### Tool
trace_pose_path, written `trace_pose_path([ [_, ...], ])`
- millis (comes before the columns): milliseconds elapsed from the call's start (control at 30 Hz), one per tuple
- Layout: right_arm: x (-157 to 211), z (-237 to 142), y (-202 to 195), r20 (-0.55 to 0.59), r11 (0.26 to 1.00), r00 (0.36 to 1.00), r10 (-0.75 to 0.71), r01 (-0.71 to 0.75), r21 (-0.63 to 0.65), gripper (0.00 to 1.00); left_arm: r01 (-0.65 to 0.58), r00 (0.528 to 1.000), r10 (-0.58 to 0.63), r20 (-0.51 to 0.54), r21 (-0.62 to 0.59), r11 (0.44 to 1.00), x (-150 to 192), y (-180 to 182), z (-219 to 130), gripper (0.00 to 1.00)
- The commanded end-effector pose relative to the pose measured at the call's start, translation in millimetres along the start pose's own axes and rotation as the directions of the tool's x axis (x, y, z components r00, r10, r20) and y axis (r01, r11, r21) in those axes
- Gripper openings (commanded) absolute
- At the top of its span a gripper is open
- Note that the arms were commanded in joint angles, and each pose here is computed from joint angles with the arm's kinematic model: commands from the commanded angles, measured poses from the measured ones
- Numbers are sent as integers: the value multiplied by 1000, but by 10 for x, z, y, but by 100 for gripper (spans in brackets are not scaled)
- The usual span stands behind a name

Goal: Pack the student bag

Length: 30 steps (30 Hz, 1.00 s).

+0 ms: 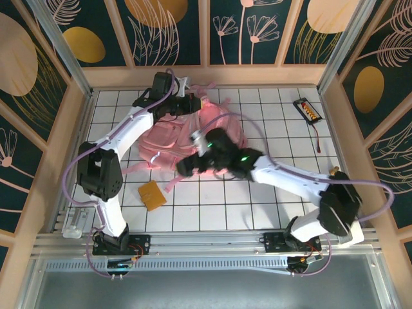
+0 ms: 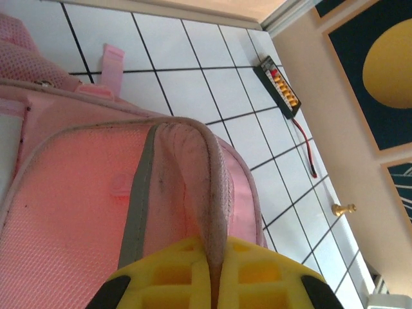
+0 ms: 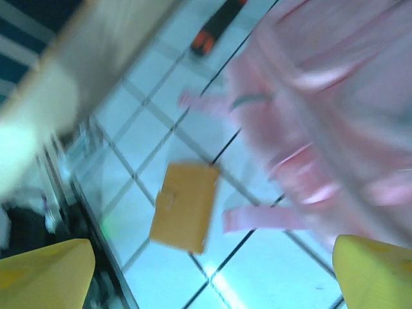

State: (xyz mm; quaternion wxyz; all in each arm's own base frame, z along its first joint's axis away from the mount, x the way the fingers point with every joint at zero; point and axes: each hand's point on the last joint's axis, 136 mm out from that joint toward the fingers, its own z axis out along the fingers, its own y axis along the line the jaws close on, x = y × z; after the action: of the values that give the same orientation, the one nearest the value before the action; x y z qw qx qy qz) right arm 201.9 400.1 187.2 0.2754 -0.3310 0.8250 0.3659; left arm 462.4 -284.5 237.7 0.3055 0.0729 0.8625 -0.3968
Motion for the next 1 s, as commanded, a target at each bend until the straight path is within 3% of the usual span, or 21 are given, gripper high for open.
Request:
trace_pose_path([
  [0,310,501,111,-146,973,963,-225,230,18,98,-122,971,116,211,17,992,-677,-218,-206,0],
  [133,410,1119,443,-304,959,910,-281,276,-59,99,-125,961,121,249,2,992,-808,-210,-201,0],
  [233,544,1413,419,-445,962,858,-257,273,-30,99,-127,960,124,251,-6,992,-828,-172,-208,0],
  [333,685,1533,344,-506,955,826,-248,295,14,99,-133,960,137,245,-34,991,-848,-88,-257,0],
  [667,923,1736,84,-565,889,778,-275,429,159,99,-134,958,145,248,-62,989,-794,22,-369,0],
  [800,920,1768,160,-563,866,766,-310,472,165,99,-123,960,133,247,-55,991,-762,35,-359,0],
  [967,696,1769,351,-504,886,797,-332,448,124,99,-128,958,138,253,-57,990,-759,26,-392,0],
])
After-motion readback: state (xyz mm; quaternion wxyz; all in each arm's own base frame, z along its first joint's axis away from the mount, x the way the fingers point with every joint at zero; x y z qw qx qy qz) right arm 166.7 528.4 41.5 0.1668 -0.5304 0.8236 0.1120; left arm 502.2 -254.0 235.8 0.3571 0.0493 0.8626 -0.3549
